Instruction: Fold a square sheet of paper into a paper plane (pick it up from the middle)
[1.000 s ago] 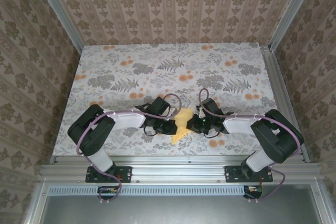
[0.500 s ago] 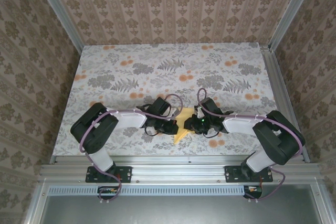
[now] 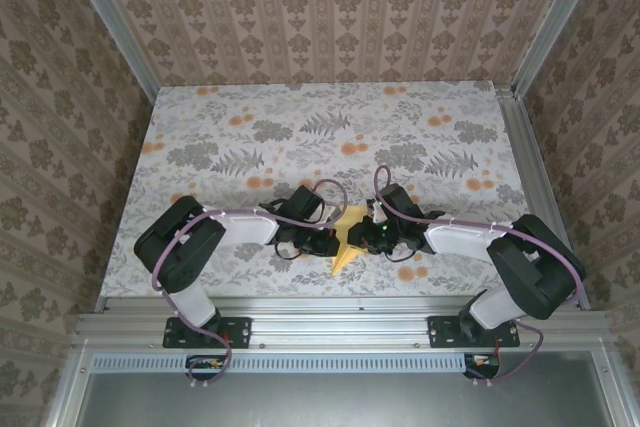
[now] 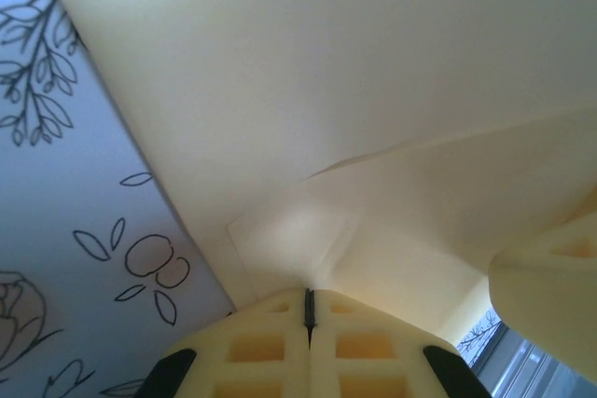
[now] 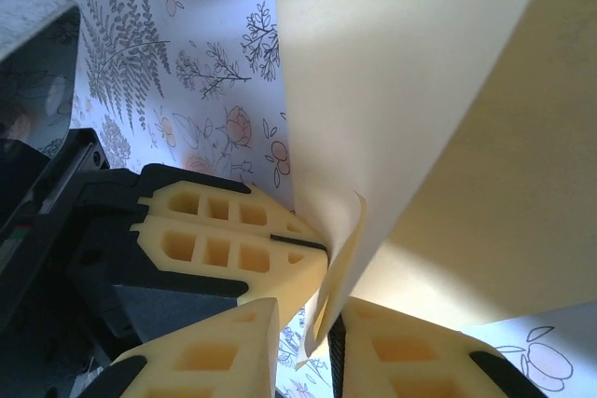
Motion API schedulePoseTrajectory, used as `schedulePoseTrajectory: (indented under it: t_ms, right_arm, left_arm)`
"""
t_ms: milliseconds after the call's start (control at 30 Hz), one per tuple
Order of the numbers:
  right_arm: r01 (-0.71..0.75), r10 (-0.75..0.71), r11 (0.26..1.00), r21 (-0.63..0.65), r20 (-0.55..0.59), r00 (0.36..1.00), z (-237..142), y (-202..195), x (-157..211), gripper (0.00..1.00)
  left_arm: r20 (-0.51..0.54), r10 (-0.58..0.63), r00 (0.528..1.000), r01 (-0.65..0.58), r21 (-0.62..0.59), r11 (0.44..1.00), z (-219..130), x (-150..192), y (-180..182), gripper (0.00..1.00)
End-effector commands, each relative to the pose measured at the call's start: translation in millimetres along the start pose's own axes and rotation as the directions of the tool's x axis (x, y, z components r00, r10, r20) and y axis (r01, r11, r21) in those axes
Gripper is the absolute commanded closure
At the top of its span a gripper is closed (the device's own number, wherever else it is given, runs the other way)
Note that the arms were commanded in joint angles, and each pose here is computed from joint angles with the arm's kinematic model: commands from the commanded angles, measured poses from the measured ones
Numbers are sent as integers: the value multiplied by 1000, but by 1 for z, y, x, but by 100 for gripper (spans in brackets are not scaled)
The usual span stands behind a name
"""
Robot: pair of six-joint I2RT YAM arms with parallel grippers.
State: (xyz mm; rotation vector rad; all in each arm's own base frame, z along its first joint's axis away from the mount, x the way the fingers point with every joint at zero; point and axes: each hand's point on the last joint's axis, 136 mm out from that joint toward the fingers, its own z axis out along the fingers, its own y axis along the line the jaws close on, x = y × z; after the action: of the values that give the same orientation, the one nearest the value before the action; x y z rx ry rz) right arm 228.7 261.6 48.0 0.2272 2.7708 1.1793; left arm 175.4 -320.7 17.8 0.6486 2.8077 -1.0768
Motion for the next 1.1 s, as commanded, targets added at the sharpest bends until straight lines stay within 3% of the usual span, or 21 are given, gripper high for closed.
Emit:
schedulePoseTrajectory:
  t_ms: [0, 1067]
  right_arm:
    - [4, -4, 1000, -29, -6, 1000, -3, 16, -2, 78]
    - [25, -26, 1000, -16, -63, 998, 26, 17, -5, 82]
  left_arm:
    - [-61, -35, 998, 29, -98, 995, 7, 25, 31, 99]
    - [45, -58, 997, 57, 12, 998, -13, 17, 25, 100]
